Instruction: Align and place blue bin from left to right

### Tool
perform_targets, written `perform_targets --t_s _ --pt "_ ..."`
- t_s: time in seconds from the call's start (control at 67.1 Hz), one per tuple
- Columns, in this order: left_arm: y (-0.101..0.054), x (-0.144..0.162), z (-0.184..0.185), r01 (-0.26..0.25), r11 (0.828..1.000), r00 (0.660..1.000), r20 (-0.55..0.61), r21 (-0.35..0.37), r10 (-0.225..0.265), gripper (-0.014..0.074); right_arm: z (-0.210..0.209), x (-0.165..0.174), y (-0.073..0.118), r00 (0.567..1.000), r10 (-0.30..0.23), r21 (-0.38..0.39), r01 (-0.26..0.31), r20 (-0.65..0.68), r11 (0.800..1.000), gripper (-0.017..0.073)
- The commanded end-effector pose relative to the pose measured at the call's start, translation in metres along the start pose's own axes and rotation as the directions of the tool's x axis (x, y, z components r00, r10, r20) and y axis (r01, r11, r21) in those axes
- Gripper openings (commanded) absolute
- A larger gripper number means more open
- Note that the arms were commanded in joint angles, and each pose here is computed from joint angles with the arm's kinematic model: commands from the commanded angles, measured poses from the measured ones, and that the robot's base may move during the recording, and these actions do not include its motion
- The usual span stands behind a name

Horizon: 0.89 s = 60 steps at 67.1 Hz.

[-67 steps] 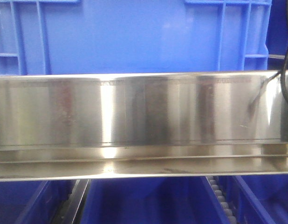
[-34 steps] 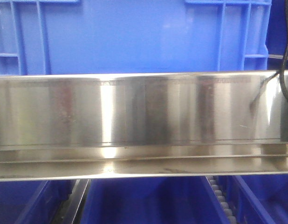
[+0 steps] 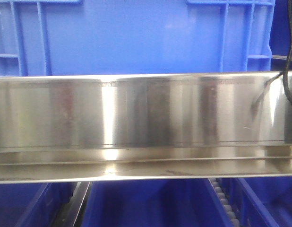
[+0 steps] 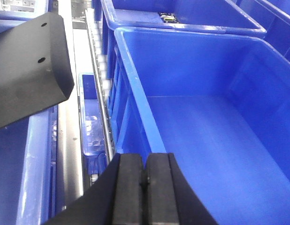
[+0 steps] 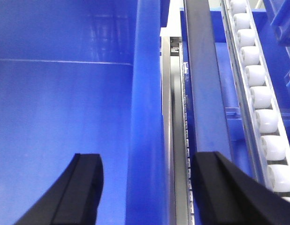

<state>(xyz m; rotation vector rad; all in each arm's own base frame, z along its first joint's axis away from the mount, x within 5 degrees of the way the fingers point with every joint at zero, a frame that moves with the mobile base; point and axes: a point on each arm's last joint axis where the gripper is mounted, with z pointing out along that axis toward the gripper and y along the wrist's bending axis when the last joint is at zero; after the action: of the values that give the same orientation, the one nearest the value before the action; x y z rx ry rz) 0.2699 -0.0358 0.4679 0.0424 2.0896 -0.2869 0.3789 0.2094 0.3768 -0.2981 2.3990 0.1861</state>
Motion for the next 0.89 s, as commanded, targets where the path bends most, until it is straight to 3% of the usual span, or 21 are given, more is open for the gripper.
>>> perform_targets --t_s 0.0,0.119,0.253,0.417,0.462,0.656,0.805,0.88 --pt "-0.003 -0.003 -0.002 0.006 1.000 1.000 0.021 0.019 -0.006 -0.0111 -0.002 -0.002 -0.002 1.000 0.003 0.004 -0.003 0.010 1.000 0.0307" --pt "-0.003 -0.003 -0.002 0.006 1.000 1.000 0.021 0.019 -0.006 -0.0111 -0.002 -0.002 -0.002 1.000 0.003 0.004 -0.003 0.010 1.000 0.0279" --pt "-0.007 -0.003 -0.002 -0.003 1.000 1.000 0.024 0.030 0.002 -0.0106 -0.002 -0.002 -0.002 1.000 0.003 0.005 -0.003 0.005 1.000 0.0143" --pt "-0.031 -0.007 0.005 -0.076 0.994 0.993 0.101 0.079 0.067 0.0065 -0.002 0.000 -0.003 1.000 0.001 0.015 -0.001 -0.013 1.000 -0.0082" --pt "-0.036 -0.008 0.011 -0.075 0.994 0.992 0.111 0.079 0.066 0.0132 -0.002 0.000 -0.003 1.000 0.001 0.015 -0.001 -0.013 1.000 -0.0085" --pt "-0.050 -0.019 0.041 -0.087 0.996 0.989 0.117 -0.023 0.090 0.0265 -0.002 0.000 -0.003 1.000 0.001 0.016 -0.001 -0.015 1.000 -0.0076" --pt "-0.056 -0.034 0.068 -0.025 0.992 0.996 0.086 -0.121 0.035 0.0267 -0.002 0.000 -0.003 1.000 -0.001 0.016 0.001 -0.015 1.000 -0.0076" --pt "-0.059 -0.038 0.080 -0.040 0.983 0.998 0.047 -0.180 0.049 0.0266 -0.002 0.000 -0.003 1.000 -0.001 0.016 0.001 -0.015 1.000 -0.0076"
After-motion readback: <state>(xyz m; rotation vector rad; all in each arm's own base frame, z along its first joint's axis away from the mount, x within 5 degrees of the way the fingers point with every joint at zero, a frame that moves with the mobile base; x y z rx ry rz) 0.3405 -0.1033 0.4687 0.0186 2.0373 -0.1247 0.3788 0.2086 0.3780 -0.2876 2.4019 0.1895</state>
